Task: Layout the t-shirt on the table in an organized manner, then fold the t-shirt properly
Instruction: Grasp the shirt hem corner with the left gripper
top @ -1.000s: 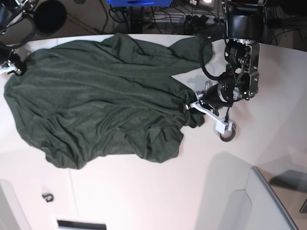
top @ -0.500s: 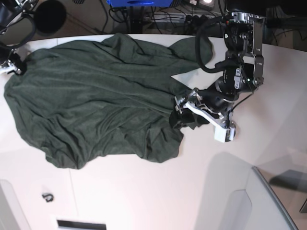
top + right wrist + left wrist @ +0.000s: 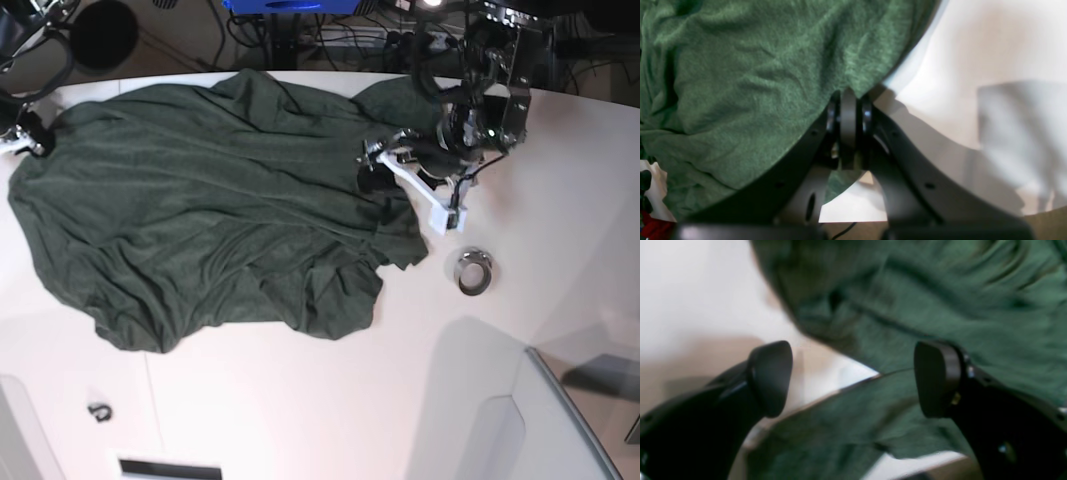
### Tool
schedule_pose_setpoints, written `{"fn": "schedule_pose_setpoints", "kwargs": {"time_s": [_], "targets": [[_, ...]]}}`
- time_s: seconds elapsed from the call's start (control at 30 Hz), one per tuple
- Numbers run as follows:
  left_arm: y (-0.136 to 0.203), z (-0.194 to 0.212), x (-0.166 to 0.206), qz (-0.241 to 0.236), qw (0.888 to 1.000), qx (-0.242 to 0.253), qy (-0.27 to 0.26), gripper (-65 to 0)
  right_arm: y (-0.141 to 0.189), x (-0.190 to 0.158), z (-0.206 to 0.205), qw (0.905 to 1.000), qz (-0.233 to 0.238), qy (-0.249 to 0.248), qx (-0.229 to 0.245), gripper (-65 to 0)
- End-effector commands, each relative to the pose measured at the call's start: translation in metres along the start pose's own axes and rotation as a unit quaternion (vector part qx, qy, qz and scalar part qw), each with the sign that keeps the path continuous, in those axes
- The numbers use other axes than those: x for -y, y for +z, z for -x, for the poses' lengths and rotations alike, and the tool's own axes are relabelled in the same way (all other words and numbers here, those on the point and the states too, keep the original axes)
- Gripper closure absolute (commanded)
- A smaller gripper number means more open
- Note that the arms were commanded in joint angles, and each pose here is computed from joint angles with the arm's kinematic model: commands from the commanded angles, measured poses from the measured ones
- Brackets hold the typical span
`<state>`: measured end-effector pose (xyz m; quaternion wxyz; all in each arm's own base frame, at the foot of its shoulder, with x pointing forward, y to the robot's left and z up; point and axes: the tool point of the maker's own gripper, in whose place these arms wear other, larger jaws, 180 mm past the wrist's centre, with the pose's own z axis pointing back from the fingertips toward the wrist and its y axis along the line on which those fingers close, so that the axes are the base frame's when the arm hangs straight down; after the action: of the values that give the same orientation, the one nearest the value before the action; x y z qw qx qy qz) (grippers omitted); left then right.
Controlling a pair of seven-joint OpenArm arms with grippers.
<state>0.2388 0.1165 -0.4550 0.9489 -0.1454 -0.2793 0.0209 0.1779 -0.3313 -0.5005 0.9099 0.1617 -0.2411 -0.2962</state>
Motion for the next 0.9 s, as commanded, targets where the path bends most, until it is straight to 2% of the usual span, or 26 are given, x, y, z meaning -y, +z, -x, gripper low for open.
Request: {"fn": "schedule_pose_setpoints", "kwargs": {"time_s": [0.0,0.07,0.3,0.5,0.67,0.7,0.73,0.83,0.87], "targets": [[0.004,-0.01,-0.003,-0.007,1.0,0.023,-0.012,-54.0,0.005,0.009,-0.003,0.9998,0.017,0.008,-0.007,-0.5],[0.003,-0.015,-0.006,-0.018,0.999,0.04,-0.026,-54.0,0.006,0.009,-0.004,0.9998,0.018,0.008,-0.006,-0.5],[-0.009,-0.055,0.007,-0.007,0.997,0.079,-0.018,-54.1,0.004,0.006,-0.007,0.9998,0.015,0.008,-0.004,-0.5],[-0.043,-0.06,0.028,0.009,0.998,0.049,-0.039,-54.1,0.004,0.006,-0.008,0.9999,0.014,0.008,-0.003,-0.5],[-0.059,-0.055,0.014,-0.006,1.0,0.03,-0.003,-52.0,0.004,0.006,-0.008,0.9999,0.014,0.008,-0.003,-0.5],[-0.058,-0.055,0.012,-0.007,0.999,0.032,-0.001,-46.9,0.004,0.006,-0.008,0.9999,0.015,0.008,-0.003,-0.5],[-0.055,-0.057,0.011,-0.007,0.999,0.037,0.0,-38.3,0.004,0.006,-0.008,0.9999,0.015,0.008,-0.003,-0.5],[-0.041,-0.053,0.005,-0.013,0.999,0.049,0.0,-2.0,0.004,0.007,-0.006,0.9998,0.016,0.008,-0.005,-0.5],[-0.036,-0.051,-0.002,-0.019,0.998,0.054,0.008,0.0,0.004,0.007,-0.006,0.9998,0.016,0.008,-0.005,-0.5]]}}
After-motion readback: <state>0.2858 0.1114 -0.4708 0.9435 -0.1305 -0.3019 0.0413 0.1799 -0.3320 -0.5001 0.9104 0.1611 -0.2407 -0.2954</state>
